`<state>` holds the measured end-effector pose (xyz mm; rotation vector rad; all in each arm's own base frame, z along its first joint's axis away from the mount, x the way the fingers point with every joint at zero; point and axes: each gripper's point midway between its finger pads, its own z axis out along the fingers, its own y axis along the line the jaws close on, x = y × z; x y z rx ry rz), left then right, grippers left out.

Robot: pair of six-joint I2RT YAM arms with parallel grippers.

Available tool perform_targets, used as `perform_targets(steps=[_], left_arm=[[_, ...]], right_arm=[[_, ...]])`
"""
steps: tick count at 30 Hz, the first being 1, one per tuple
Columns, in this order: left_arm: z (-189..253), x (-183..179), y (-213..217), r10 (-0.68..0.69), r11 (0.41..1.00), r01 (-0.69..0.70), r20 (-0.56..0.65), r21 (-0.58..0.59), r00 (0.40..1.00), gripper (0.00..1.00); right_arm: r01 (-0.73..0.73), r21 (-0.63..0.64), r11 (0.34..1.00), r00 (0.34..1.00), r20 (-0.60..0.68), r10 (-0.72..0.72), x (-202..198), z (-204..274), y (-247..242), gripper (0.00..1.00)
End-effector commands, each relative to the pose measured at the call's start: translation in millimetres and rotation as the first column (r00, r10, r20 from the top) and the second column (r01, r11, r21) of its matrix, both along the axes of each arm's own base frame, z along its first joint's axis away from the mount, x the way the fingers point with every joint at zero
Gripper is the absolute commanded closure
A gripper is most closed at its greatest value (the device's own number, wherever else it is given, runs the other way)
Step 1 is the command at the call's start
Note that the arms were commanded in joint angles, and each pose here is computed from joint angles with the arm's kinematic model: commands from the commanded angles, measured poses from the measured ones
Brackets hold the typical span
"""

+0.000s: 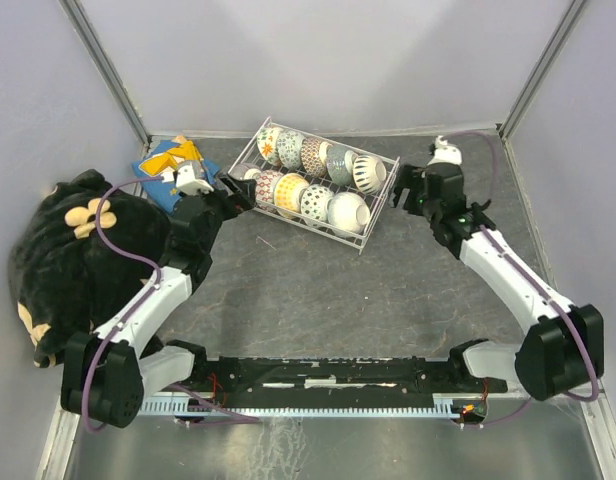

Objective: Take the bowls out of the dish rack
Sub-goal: Adjust the dish rack at the center of the board.

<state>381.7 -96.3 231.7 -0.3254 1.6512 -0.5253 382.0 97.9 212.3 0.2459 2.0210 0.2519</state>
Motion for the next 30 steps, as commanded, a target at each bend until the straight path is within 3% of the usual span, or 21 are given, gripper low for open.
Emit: perform_targets(steps=[1, 13, 30], left_arm=[[24.2, 7.7, -6.3, 0.054, 0.998, -0.056, 0.033, 0.040, 0.998, 0.01], [19.5, 8.5, -26.3, 0.062, 0.997, -0.062, 0.018, 0.036, 0.998, 0.01], [10.9, 6.1, -18.2, 0.107, 0.992, -0.108, 0.021, 0.062, 0.994, 0.01]], right_arm=[[0.016, -0.064, 0.998, 1.000, 0.023, -0.014, 10.7, 15.0, 9.7, 0.09], [-0.038, -0.100, 0.994, 0.998, -0.062, 0.032, 28.4, -13.9, 51.7, 0.17], [-0.054, -0.162, 0.985, 0.994, -0.100, 0.038, 24.9, -32.1, 58.2, 0.25]])
